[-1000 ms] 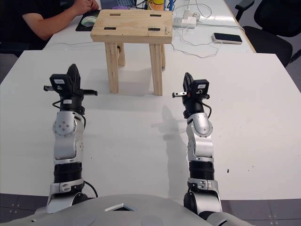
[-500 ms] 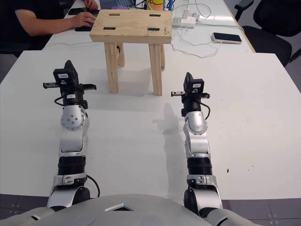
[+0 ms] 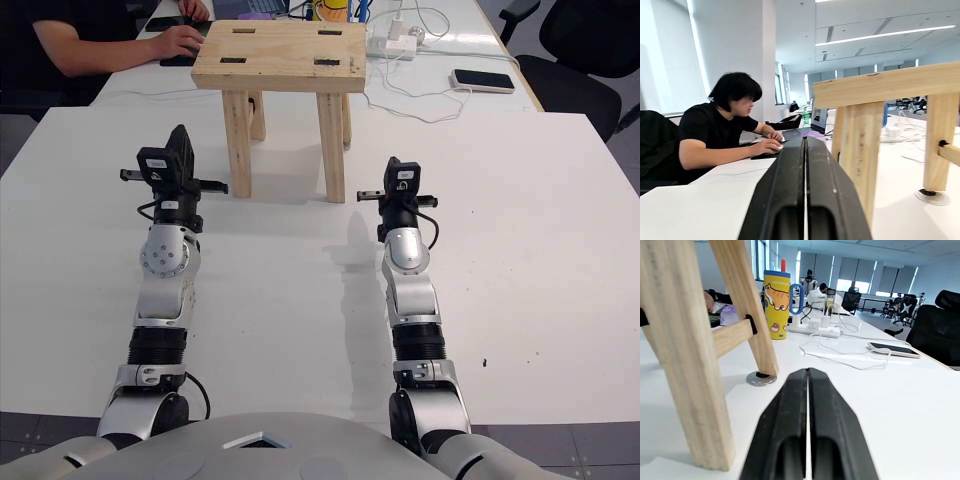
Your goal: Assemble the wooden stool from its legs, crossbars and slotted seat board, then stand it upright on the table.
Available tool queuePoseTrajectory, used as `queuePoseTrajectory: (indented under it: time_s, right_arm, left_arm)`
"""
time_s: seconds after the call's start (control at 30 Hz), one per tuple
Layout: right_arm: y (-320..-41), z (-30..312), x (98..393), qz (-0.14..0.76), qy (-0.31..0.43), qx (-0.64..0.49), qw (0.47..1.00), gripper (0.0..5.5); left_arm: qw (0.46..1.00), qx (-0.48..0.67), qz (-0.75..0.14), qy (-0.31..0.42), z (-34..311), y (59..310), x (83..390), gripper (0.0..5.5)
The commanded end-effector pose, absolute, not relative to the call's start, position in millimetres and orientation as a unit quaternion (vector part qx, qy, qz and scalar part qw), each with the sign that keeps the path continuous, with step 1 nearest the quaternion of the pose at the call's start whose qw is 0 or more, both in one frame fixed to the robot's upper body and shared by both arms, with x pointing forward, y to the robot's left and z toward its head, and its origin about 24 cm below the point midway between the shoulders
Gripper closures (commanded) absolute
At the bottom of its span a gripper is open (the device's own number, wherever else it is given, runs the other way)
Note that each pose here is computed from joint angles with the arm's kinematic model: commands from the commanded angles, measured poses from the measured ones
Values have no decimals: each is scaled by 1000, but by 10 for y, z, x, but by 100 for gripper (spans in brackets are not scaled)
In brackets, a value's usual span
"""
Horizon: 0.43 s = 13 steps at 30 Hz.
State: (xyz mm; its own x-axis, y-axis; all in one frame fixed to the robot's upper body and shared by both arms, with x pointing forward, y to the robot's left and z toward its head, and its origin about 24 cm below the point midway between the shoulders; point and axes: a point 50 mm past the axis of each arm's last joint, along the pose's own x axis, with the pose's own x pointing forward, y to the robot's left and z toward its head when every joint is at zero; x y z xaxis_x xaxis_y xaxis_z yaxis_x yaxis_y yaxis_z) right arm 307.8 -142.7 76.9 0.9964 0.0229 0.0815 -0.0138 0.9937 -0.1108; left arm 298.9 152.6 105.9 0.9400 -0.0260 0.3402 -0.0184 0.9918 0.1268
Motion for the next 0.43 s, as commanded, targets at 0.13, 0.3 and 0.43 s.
queuePoseTrajectory:
  time_s: [0.13,0.3,0.43]
  right_arm:
    - [-1409,853,3136,22,-59,-54,997,548]
    - [-1362,856,3129,46,-62,-43,996,548]
    - [-1345,853,3127,50,-61,-42,996,548]
  left_arm:
    - [983,53,-23,-174,1057,1501,3008,550]
    - [985,48,-28,-165,1025,1490,3003,550]
    - [987,47,-49,-145,977,1459,2995,550]
